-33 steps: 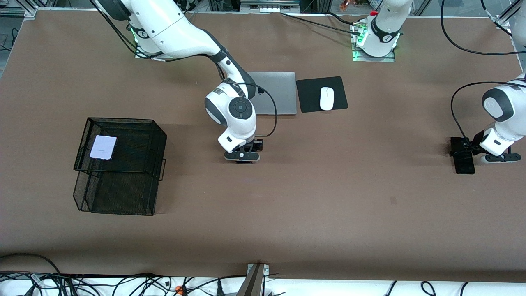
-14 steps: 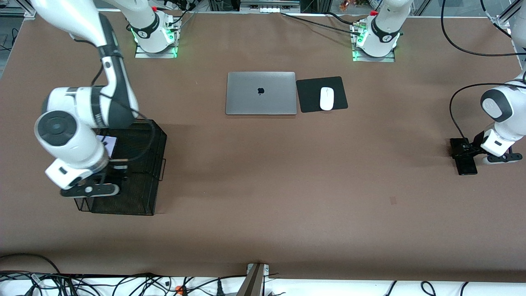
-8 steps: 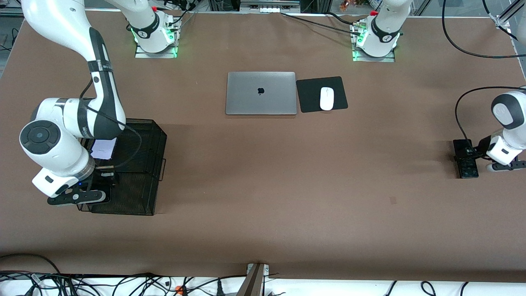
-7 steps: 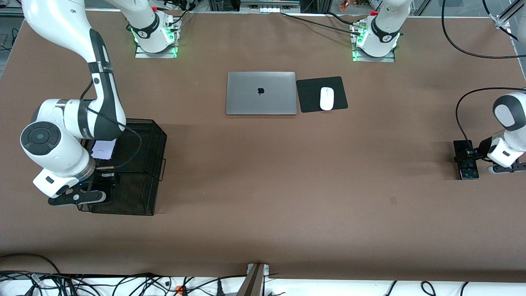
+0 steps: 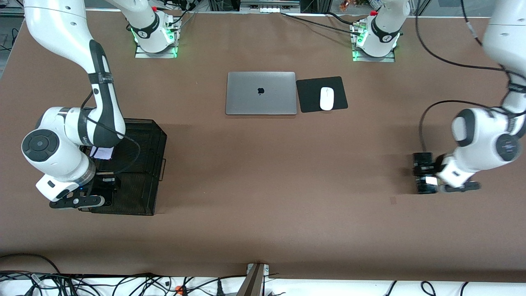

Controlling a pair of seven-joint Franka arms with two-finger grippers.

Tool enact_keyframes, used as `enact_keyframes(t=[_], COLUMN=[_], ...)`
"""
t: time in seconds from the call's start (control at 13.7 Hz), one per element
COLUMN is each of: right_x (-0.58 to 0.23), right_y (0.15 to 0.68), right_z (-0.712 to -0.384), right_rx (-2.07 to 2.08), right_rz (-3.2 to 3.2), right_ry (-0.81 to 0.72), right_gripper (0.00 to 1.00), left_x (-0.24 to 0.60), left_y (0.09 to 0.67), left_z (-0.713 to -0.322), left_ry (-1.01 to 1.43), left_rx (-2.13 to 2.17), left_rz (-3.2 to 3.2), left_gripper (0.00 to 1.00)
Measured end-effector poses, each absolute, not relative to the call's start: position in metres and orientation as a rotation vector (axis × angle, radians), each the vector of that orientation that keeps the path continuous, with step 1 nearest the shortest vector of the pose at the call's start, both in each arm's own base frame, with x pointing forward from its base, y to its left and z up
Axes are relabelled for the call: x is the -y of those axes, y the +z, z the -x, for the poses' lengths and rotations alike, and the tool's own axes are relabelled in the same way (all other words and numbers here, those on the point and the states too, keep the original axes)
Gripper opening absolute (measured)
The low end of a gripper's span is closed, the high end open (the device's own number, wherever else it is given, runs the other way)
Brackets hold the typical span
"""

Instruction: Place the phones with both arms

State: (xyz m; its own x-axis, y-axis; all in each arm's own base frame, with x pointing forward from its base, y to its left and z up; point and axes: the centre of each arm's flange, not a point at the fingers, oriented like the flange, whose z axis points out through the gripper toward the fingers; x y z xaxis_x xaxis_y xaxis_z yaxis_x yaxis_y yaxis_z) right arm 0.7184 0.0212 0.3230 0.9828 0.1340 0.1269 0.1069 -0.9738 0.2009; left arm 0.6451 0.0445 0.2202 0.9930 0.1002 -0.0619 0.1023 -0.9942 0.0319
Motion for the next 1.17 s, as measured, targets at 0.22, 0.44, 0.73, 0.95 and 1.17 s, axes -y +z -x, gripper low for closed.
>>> enact_keyframes(t=[0.22, 0.44, 0.73, 0.95, 1.17], right_x=[-0.002, 0.015, 0.012, 0.011, 0.010], right_y=[0.303, 0.281, 0.270, 0.271, 0.273], right_z=[-0.718, -0.717, -0.716, -0.717, -0.718], right_rx=[-0.112, -0.071, -0.063, -0.060, -0.061], right_rz=[-2.963, -3.006, -3.022, -3.026, -3.026], right_ry=[0.175, 0.137, 0.121, 0.131, 0.140], right_gripper=[0.80, 0.80, 0.80, 0.92, 0.96], left_x=[0.067, 0.191, 0.346, 0.412, 0.482], left_y=[0.213, 0.211, 0.224, 0.227, 0.225], left_z=[-0.644, -0.635, -0.617, -0.600, -0.578], left_ry=[-0.115, -0.119, -0.118, -0.089, 0.003], left_rx=[-0.171, -0.255, -0.347, -0.381, -0.312], left_rz=[-3.108, -3.109, -3.107, -3.094, -3.098], left_gripper=[0.80, 0.80, 0.80, 0.80, 0.80])
